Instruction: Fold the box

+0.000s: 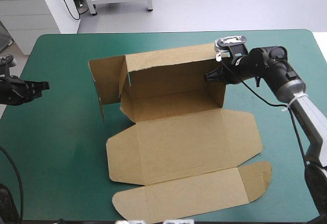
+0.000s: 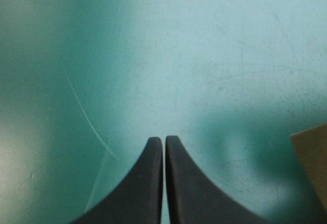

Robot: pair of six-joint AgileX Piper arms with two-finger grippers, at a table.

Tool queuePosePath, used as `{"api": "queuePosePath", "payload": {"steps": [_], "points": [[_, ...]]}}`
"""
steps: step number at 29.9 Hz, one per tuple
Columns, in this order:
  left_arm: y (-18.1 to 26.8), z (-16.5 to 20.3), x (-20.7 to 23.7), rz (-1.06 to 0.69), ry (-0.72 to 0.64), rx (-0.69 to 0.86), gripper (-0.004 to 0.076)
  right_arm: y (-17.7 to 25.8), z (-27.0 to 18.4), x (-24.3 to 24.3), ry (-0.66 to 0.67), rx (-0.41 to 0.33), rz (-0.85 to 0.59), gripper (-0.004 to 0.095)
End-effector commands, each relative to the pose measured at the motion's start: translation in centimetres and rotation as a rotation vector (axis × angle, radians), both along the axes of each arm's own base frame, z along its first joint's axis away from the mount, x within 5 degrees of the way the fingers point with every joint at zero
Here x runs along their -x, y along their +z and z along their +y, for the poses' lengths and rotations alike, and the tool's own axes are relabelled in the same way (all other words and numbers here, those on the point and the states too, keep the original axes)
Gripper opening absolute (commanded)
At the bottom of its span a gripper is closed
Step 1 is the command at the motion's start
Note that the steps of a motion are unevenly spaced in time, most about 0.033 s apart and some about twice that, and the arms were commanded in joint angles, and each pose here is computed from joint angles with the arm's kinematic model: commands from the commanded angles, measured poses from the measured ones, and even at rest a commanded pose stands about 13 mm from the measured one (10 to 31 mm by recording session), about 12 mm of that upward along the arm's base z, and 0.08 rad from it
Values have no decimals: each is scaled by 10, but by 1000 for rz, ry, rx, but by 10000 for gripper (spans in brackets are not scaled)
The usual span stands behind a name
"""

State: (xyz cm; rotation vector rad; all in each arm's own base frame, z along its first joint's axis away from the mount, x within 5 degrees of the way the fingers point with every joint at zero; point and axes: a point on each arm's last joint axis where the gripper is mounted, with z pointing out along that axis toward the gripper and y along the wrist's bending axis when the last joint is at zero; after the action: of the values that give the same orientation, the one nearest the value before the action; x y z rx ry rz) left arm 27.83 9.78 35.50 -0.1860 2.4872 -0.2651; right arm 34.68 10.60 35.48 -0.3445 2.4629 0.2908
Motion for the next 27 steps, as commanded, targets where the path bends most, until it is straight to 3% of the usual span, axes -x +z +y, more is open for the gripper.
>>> {"api": "queuePosePath", "payload": {"steps": [1, 6, 11, 18, 27], "points": [[19, -4, 3, -96, 16, 0, 1, 38, -4, 17, -33, -58, 3, -13], [19, -3, 2, -99, 18, -6, 1, 32, -8, 32, -17, 13, 186, -13], [19, -3, 2, -99, 18, -2, 1, 34, -5, 35, -21, -33, 196, -13], [19, -5, 3, -96, 13, 11, 1, 23, -4, 46, -44, -40, 249, -13], [19, -4, 2, -102, 18, -1, 1, -13, -12, 39, -74, 93, 316, -13]]}}
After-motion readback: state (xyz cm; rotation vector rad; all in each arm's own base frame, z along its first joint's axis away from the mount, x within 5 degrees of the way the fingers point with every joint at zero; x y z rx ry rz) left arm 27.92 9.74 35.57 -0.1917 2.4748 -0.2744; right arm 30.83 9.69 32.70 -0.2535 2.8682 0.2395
